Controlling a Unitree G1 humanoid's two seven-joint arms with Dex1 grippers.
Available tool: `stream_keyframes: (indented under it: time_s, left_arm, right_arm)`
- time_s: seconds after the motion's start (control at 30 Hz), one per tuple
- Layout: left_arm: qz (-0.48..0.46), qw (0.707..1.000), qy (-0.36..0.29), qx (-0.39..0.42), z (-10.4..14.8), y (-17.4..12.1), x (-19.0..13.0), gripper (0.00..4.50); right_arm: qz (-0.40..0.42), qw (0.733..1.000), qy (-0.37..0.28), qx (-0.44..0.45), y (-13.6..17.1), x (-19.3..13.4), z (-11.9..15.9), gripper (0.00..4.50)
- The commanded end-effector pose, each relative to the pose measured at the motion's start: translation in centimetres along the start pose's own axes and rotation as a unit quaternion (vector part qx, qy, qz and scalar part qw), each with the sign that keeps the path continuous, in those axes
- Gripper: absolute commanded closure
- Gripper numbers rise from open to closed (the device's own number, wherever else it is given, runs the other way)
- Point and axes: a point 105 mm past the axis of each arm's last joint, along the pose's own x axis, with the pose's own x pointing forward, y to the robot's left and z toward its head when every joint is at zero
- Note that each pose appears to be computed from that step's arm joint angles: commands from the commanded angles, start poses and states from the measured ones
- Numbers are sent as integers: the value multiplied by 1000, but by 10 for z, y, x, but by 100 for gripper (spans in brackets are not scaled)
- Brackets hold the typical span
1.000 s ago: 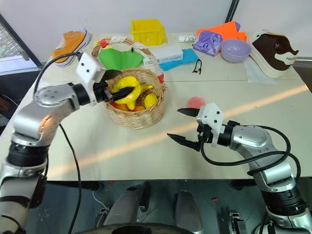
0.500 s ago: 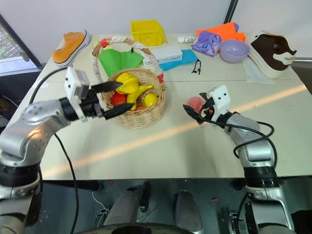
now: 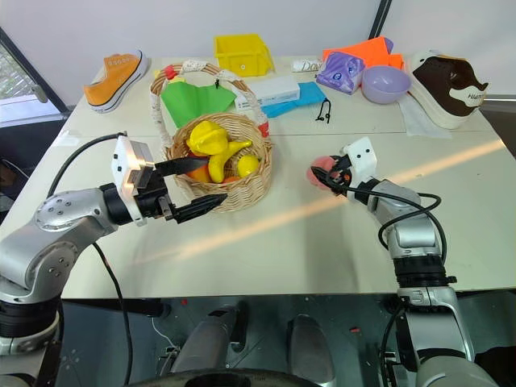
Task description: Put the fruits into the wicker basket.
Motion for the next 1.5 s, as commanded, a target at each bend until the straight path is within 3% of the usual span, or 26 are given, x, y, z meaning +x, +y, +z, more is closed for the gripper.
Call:
stream_keyframes:
  time_s: [0.03, 0.1, 0.2, 0.33, 0.47, 0.6, 0.7, 0.8, 0.87, 1.0, 1.1, 1.3, 1.47, 1.5]
  left_arm:
    - [30, 999, -7, 15, 4, 10, -12, 0]
    - [53, 998, -7, 14, 3, 19, -21, 0]
    - [124, 992, -5, 4, -4, 43, -55, 0]
    - [152, 988, -3, 8, -9, 51, -75, 0]
    - [160, 987, -6, 11, -9, 52, -80, 0]
    - [156, 988, -18, 13, -6, 46, -76, 0]
    - [154, 988, -21, 12, -5, 42, -74, 0]
    - [153, 988, -21, 10, -4, 40, -73, 0]
    - [153, 988, -22, 10, -4, 39, -73, 0]
    - [153, 988, -23, 10, -4, 39, -72, 0]
    - [151, 988, -25, 9, -3, 38, -70, 0]
    - [143, 989, -44, 1, 0, 39, -64, 0]
    - [135, 988, -70, -1, 9, 39, -56, 0]
    - [133, 988, -75, -3, 10, 38, -54, 0]
  right_arm:
    - [19, 998, -28, -43, 9, -4, 18, 237]
    - [37, 996, -55, -67, 17, -8, 36, 237]
    - [194, 965, -151, -88, 81, -30, 99, 237]
    - [277, 938, -184, -100, 131, -33, 131, 237]
    - [273, 934, -194, -120, 162, -5, 149, 237]
    - [199, 953, -188, -132, 176, 45, 158, 237]
    - [170, 958, -189, -133, 175, 64, 159, 237]
    - [180, 957, -193, -116, 177, 66, 159, 97]
    - [181, 948, -216, -150, 178, 55, 163, 3]
    - [218, 926, -266, -157, 170, 18, 173, 3]
    - [197, 933, -271, -131, 145, 2, 176, 3]
    - [93, 967, -219, -94, 98, 19, 158, 3]
    - [82, 975, -204, -39, 94, 45, 148, 3]
    - [79, 977, -198, -30, 93, 50, 145, 26]
